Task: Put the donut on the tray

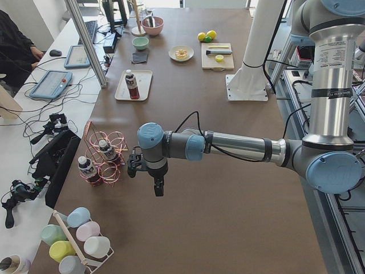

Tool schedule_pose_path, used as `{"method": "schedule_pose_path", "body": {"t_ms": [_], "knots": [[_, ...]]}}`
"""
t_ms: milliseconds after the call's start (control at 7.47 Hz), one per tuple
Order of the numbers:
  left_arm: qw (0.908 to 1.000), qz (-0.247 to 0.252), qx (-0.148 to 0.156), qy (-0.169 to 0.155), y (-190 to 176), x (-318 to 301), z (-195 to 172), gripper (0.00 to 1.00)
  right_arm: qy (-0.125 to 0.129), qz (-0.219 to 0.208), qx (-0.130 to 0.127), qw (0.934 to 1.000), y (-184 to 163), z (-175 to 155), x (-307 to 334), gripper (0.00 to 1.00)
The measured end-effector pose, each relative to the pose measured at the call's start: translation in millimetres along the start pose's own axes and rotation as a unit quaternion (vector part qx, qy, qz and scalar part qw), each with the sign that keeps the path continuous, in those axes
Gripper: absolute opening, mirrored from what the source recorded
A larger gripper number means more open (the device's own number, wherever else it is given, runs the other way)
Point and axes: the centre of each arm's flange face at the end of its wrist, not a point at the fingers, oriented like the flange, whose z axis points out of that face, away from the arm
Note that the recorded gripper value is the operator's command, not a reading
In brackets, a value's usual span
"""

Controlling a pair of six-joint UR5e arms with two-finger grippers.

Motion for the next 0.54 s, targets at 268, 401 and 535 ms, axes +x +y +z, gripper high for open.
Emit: {"method": "schedule_pose_path", "body": {"t_ms": [268, 401, 535], "knots": [[1.0, 0.001, 0.001, 0.0, -2.7, 2.0, -0.9, 0.98, 0.001, -0.005, 0.007, 1.0, -2.4, -1.9, -1.8, 1.0], [1.0, 0.001, 0.001, 0.0, -5.5, 2.1, -0.2, 0.98, 0.001, -0.006, 0.007, 1.0, -3.3, -2.0, -1.7, 1.0], [1.0, 0.001, 0.0, 0.0, -7.9, 2.0, 0.5, 0.98, 0.001, -0.006, 0.008, 1.0, -4.6, -2.2, -1.7, 1.0]]}}
